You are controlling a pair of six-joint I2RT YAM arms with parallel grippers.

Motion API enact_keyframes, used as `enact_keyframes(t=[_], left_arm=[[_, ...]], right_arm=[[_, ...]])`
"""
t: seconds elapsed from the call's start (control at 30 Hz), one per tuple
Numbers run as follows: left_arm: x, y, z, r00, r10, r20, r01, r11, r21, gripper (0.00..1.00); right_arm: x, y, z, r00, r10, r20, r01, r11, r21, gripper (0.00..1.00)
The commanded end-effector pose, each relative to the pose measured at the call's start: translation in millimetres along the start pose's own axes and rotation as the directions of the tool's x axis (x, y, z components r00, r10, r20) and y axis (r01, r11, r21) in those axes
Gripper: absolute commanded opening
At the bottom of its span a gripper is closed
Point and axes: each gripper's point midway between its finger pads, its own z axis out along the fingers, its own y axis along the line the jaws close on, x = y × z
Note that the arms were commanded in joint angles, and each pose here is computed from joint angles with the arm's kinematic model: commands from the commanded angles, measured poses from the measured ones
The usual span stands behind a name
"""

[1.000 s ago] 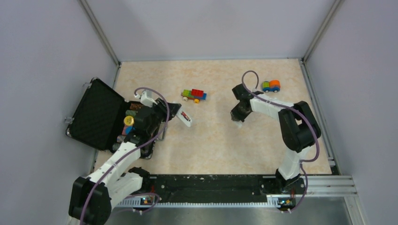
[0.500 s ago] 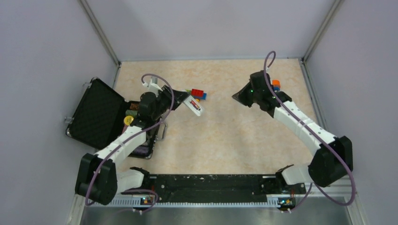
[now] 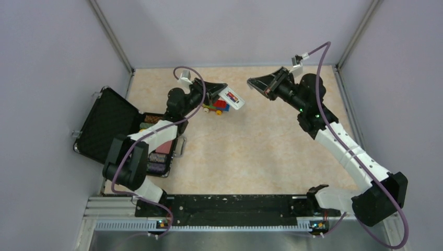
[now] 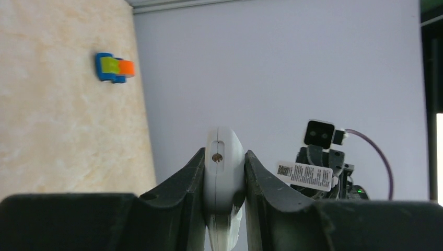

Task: Load the batteries into the remote control

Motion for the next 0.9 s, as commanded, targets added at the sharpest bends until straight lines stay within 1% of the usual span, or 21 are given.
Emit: enact_keyframes(t=[0.0,0.17,0.33,0.5,0.6,0.87], left_arm=[[2,-72,8,0.999,-0.036,-0.039,0.044,0.968,0.247,0.0],[8,-80,20,0.995,-0.08,-0.053,0.091,0.959,0.268,0.0],[14,-86,25,0.992,-0.108,-0.06,0.121,0.956,0.269,0.0],[11,-92,26,0.988,-0.147,-0.052,0.156,0.948,0.278,0.0],[12,-95,27,0.985,-0.164,-0.059,0.174,0.942,0.287,0.0],[14,-98,30,0.983,-0.173,-0.066,0.185,0.934,0.306,0.0]], right_arm=[[2,53,-13,0.999,-0.044,-0.014,0.039,0.964,-0.262,0.0],[10,71,-15,0.998,-0.049,-0.041,0.03,0.927,-0.375,0.0],[14,82,-15,0.997,-0.033,-0.063,0.002,0.897,-0.442,0.0],[20,78,-12,0.995,0.0,-0.104,-0.047,0.89,-0.454,0.0],[25,74,-6,0.99,0.008,-0.142,-0.07,0.898,-0.435,0.0],[34,64,4,0.983,0.046,-0.178,-0.115,0.911,-0.397,0.0]])
